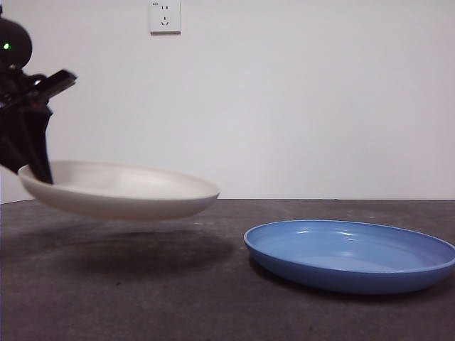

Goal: Pick up the white plate, put it on the blue plate, put it on desk

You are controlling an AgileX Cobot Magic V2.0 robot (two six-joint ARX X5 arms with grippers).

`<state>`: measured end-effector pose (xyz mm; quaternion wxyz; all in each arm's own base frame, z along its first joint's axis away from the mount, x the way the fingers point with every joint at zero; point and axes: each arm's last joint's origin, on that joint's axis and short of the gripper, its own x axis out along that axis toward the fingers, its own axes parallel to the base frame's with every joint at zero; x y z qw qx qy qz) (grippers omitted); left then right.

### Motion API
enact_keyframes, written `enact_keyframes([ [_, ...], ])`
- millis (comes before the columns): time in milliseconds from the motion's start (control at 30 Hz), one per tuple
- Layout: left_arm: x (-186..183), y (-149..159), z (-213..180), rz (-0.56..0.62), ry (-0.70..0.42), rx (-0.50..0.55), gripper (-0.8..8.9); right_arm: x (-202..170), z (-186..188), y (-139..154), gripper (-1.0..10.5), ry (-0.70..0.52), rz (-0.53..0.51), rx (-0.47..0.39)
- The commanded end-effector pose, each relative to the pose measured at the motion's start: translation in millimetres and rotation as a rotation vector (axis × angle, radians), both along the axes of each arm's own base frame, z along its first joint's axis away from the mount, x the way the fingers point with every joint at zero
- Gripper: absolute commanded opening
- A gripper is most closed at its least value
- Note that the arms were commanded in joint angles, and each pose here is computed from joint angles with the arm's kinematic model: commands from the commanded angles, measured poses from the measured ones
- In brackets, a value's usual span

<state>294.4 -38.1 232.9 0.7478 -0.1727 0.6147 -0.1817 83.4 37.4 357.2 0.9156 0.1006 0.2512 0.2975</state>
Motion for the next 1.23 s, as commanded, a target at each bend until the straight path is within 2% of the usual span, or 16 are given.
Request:
enact_keyframes([
  [33,-2,-13,8,-0.018,-0.013,-0.025,0.15,-5,12,-1,6.1,-0.035,-0.001,0.004],
  [367,-6,-69,31,-0.154,-0.057,-0.075,0.15,-27,37,-11,5.8,-0.064,-0.049,-0.072],
  [667,4,-118,52,-0.249,-0.096,-0.107,0.15,-44,43,-16,5.8,-0.033,-0.043,-0.089],
  [867,20,-153,41,-0.311,-0.053,-0.098,0.15,-53,38,-19,5.8,0.001,-0.042,-0.1],
  [1233,45,-216,-5,-0.397,0.057,-0.06,0.15,-58,39,-21,5.8,-0.017,-0.037,-0.091],
])
